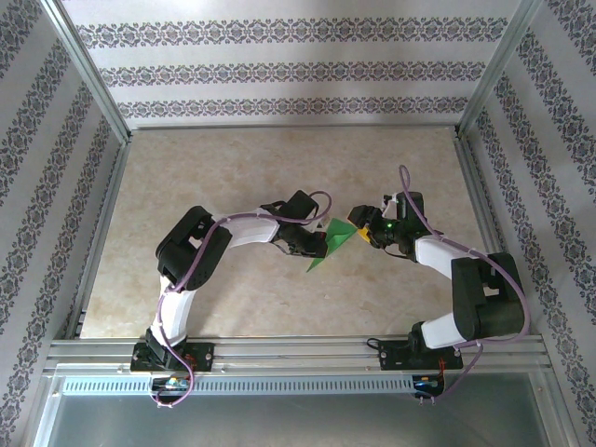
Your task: Fold a paper plane with a square sheet of paper (pick it up from the middle)
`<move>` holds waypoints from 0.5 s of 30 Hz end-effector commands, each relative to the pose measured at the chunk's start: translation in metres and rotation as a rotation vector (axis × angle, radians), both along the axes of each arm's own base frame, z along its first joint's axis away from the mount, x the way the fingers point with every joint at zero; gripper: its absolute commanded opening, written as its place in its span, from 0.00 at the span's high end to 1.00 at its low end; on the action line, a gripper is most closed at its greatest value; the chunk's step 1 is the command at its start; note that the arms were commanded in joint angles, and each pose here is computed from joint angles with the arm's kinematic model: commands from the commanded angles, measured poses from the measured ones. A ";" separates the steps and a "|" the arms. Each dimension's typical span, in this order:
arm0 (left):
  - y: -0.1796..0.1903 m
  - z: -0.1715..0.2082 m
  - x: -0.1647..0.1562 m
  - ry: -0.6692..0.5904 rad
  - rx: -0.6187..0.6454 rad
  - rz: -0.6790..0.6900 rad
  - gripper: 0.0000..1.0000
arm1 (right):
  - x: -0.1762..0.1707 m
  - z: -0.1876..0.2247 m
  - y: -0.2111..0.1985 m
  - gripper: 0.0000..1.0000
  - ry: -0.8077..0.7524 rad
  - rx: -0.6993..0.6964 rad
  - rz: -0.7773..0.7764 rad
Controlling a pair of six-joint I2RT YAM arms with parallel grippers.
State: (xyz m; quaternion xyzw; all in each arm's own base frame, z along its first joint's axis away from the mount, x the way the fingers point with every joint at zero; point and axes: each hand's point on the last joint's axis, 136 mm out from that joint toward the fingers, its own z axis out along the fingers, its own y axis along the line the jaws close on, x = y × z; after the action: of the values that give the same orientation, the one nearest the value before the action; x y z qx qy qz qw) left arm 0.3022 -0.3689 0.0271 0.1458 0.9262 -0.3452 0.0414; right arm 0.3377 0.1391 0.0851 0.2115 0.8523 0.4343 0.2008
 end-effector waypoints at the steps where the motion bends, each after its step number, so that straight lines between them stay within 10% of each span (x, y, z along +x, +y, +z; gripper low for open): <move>1: 0.001 0.000 0.007 0.029 -0.031 0.033 1.00 | -0.002 -0.002 0.005 0.34 -0.028 0.011 0.038; 15: 0.009 -0.007 0.013 0.161 -0.073 0.143 1.00 | -0.005 0.004 0.020 0.39 -0.088 0.010 0.106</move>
State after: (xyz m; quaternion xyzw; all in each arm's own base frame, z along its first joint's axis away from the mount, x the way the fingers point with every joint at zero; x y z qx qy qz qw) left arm 0.3146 -0.3656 0.0336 0.0806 0.9206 -0.3817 0.0175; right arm 0.3352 0.1495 0.0829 0.1855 0.8508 0.4492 0.1997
